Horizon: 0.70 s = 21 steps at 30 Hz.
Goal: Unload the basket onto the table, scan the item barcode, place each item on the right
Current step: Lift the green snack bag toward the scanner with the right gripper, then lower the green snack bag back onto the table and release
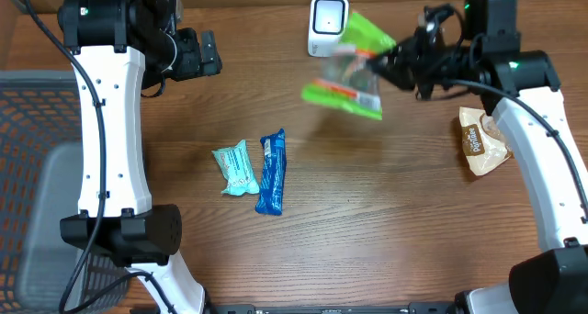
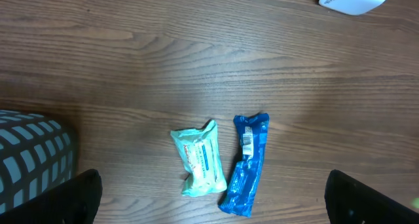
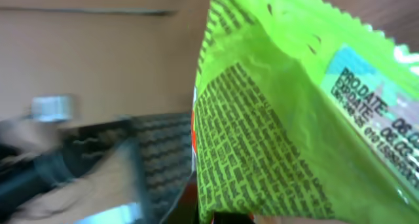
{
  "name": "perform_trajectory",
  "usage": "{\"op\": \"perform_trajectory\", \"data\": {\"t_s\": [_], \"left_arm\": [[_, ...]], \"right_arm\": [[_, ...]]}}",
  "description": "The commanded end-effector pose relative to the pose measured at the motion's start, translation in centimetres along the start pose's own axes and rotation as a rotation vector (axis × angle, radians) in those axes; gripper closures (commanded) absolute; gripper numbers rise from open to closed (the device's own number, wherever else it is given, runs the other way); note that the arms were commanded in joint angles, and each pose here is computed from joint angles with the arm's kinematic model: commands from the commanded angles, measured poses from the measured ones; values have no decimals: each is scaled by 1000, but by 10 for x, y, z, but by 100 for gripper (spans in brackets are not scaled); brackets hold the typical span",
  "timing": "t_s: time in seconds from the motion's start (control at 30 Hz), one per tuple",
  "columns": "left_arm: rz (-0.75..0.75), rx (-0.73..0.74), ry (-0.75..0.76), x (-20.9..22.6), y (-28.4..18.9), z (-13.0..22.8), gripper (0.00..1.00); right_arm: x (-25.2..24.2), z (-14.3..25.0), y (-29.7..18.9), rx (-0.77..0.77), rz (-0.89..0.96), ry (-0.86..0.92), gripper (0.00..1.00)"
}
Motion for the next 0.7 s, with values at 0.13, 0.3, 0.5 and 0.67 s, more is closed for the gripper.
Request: {"op": "perform_trajectory", "data": {"t_s": [0.13,0.3,0.5,0.67], "left_arm": [[-4,-15,-9,-1,-4,-2,0],[-4,-15,-9,-1,-4,-2,0],[-4,-15,-9,-1,-4,-2,0],[-4,-15,-9,-1,-4,-2,0]], "right_arm": [[-76,-12,32,-141,381,-287,96],[-129,-14,76,-78,425,-273,96],[-163,-11,95,13,480,-325,59],[-162,-14,77,54,563,-455,22]]}}
Point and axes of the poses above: each gripper's point midway between its finger pads, its own y axis out along the fingers, its own x axis along the line the jaws close on, z = x × y, the point moved 1 cm from there along -y, back along the fingers, and after that the axes turned 8 degrees about y, right-handed, at the moved point
